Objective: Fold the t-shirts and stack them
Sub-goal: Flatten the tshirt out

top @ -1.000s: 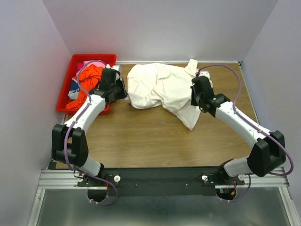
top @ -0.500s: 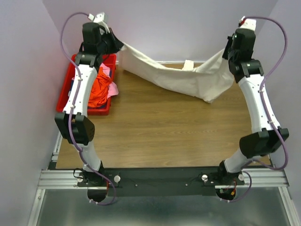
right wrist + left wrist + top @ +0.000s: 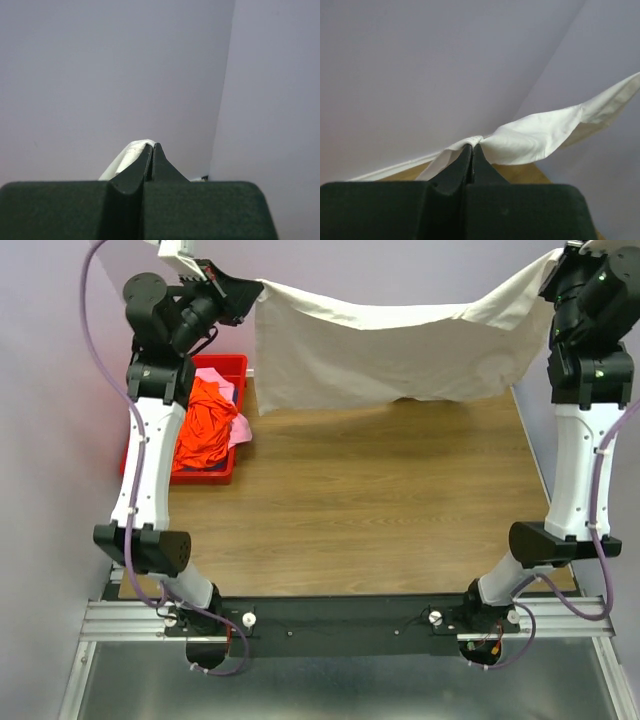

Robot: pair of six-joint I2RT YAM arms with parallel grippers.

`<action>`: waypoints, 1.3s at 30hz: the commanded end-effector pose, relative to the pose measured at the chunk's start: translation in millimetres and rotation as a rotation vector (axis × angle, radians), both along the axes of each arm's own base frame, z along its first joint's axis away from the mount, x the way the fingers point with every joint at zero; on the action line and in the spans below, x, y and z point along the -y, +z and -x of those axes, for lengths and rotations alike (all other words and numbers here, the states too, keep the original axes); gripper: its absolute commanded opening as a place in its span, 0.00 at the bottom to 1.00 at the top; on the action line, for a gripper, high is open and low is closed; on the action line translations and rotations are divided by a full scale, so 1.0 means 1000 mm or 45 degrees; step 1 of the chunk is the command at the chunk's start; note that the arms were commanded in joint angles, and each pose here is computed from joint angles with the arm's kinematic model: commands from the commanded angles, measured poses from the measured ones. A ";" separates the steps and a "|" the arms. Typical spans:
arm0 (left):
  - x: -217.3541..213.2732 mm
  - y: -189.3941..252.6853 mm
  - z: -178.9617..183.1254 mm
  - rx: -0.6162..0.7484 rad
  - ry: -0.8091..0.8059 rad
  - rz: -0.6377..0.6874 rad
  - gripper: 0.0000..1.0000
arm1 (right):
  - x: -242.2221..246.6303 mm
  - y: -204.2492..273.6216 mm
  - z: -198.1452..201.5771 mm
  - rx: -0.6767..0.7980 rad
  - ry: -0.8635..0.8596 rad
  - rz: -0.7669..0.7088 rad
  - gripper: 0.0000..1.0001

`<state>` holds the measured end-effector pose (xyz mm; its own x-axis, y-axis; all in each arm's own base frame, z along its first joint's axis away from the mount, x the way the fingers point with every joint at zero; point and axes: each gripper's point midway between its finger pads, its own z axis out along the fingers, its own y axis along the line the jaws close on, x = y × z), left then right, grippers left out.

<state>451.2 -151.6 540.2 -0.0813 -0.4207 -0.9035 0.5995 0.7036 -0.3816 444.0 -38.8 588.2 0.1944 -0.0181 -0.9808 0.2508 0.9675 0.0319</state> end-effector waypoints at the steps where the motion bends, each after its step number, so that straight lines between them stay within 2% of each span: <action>1: -0.001 0.075 0.071 0.319 -0.071 0.039 0.00 | -0.003 0.058 0.045 0.196 0.024 0.105 0.00; 5: -0.003 0.089 0.096 0.416 -0.079 0.074 0.00 | -0.003 0.082 0.070 0.289 0.028 0.125 0.00; 7: 0.000 0.078 0.094 0.386 -0.103 0.085 0.00 | -0.003 0.084 0.071 0.296 0.022 0.133 0.00; 12: 0.012 0.032 0.054 0.218 -0.181 0.100 0.00 | -0.001 0.046 0.031 0.164 0.013 0.142 0.00; 16: 0.016 0.015 0.027 0.186 -0.186 0.081 0.00 | -0.002 0.024 0.004 0.096 0.013 0.142 0.01; 19: 0.023 0.016 0.011 0.185 -0.235 0.079 0.00 | -0.001 0.016 -0.018 0.075 0.013 0.146 0.00; 23: 0.031 0.033 0.005 0.230 -0.290 0.089 0.00 | -0.004 0.035 -0.014 0.143 0.027 0.154 0.00; 26: 0.036 0.052 0.018 0.316 -0.337 0.090 0.00 | -0.002 0.051 -0.003 0.196 0.012 0.165 0.00; 29: 0.044 0.065 0.052 0.481 -0.480 0.089 0.00 | -0.003 0.070 0.017 0.260 0.017 0.191 0.00; 33: 0.047 0.063 0.076 0.492 -0.553 0.078 0.00 | -0.007 0.098 0.054 0.373 0.037 0.207 0.00; 39: 0.041 0.069 0.128 0.565 -0.546 0.041 0.00 | -0.026 0.151 0.128 0.597 0.149 0.302 0.00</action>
